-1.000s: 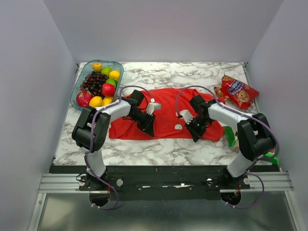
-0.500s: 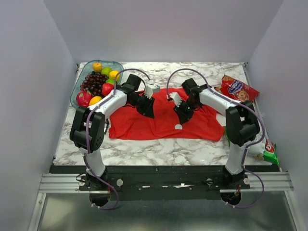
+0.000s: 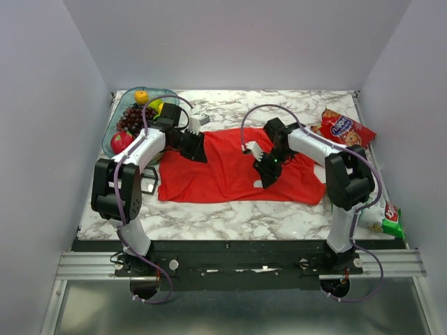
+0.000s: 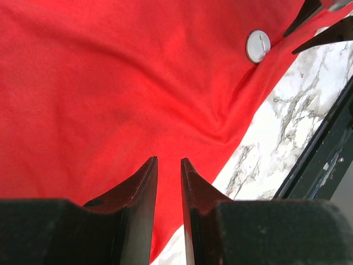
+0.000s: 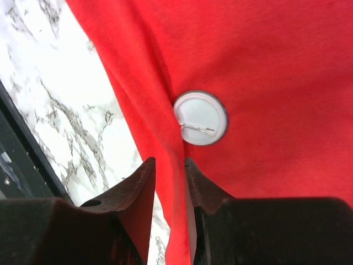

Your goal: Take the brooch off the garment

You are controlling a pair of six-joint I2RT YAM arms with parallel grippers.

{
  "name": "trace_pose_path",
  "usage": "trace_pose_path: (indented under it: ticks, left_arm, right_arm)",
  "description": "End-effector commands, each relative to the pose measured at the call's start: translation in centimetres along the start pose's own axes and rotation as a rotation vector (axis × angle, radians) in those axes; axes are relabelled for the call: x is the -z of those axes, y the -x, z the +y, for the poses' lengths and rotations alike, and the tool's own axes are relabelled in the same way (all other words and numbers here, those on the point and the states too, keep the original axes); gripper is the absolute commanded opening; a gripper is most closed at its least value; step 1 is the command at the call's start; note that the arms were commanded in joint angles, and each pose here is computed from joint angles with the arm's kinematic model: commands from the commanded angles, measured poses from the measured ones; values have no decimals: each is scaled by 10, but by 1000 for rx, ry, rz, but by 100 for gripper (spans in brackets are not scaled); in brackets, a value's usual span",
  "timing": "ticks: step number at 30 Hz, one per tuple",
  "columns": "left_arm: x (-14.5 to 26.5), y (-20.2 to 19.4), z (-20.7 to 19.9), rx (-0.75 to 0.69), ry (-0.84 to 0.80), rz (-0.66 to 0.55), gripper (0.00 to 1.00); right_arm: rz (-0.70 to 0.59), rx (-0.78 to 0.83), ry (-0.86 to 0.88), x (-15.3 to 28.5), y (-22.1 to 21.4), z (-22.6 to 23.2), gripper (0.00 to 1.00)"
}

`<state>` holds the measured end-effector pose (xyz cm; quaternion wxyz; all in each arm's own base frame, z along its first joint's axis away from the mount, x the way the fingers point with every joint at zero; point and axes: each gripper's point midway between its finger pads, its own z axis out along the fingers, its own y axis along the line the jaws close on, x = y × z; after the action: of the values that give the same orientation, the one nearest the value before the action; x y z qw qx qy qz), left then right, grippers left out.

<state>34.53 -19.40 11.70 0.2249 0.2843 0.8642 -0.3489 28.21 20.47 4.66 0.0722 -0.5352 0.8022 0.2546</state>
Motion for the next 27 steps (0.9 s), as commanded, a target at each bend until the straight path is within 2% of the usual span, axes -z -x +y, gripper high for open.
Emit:
trace_pose_path:
  ticks: [1,8,11,12,16,19,24,27]
  left_arm:
    - [6,2,-6,-7,9,-8,33]
    - [2,1,-4,12,2,3,33]
    - [-1,1,-4,25,-11,4,32]
    - [-3,1,-4,30,-14,5,33]
    - [-8,4,-2,42,-30,3,33]
    - [-13,5,-2,52,-43,9,33]
    - [-25,2,-11,28,-75,24,33]
    - [-37,-7,-19,10,-105,60,32]
  right_arm:
    - [36,15,87,-3,-4,14,35]
    - [91,9,54,-15,-17,10,29]
    - [106,5,21,-19,-22,7,19]
    - [110,7,9,-20,-23,6,13]
    - [123,22,-11,-25,-28,11,2]
    - [135,59,-29,-23,-33,20,0]
    - [129,207,-84,-15,-41,49,0]
    - [131,226,-79,-15,-48,62,0]
